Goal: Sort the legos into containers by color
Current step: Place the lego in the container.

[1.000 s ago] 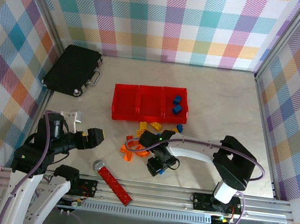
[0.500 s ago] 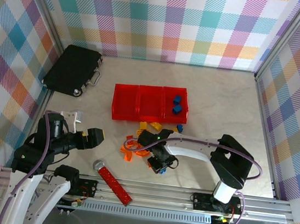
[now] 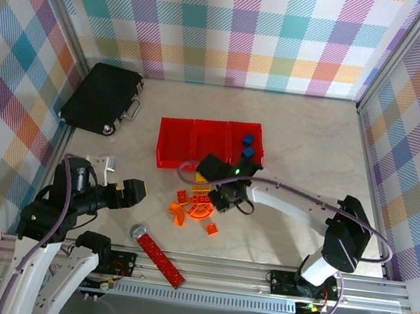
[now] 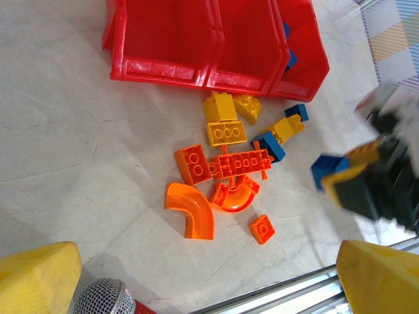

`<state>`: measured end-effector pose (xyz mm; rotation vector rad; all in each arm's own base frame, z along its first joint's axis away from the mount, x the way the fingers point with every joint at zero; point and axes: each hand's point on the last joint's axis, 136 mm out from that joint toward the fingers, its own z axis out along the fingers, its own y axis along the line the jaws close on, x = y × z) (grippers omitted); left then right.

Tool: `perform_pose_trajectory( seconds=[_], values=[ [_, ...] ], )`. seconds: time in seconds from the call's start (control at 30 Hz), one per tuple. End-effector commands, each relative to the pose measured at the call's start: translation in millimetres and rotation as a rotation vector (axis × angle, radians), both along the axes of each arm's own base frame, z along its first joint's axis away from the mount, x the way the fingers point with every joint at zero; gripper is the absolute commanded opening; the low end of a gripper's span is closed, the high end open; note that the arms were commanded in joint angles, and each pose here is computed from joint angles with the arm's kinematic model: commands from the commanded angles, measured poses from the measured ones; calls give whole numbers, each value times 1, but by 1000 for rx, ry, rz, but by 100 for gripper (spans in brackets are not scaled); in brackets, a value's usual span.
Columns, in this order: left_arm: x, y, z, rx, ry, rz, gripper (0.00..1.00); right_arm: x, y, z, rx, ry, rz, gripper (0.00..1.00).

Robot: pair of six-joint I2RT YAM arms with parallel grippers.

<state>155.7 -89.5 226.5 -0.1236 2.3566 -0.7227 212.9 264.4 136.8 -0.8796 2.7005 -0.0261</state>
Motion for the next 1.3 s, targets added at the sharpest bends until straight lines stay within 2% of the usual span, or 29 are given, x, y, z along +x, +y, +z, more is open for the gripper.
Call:
perform_pose_trajectory(
  seconds=[0.0, 0.13, 0.27, 0.5, 0.8, 1.27],
  values=[
    [-2, -3, -4, -9, 24, -10, 100, 49, -11, 33, 22, -122, -84, 31],
    [-3, -2, -4, -9, 20, -10, 100, 105, -14, 63, 129, -180, -174, 31],
    [-3, -2, -4, -8, 18, -10, 100, 147, -13, 71, 182, -175, -205, 32],
    [-4, 0, -2, -4, 8, 1, 100, 197, -12, 34, 183, -125, -252, 31],
    [-4, 0, -2, -1, 7, 1, 100, 219, -12, 4, 165, -85, -270, 33],
    [-4, 0, -4, 0, 13, 2, 100, 228, -20, -18, 155, -42, -287, 44]
  ],
)
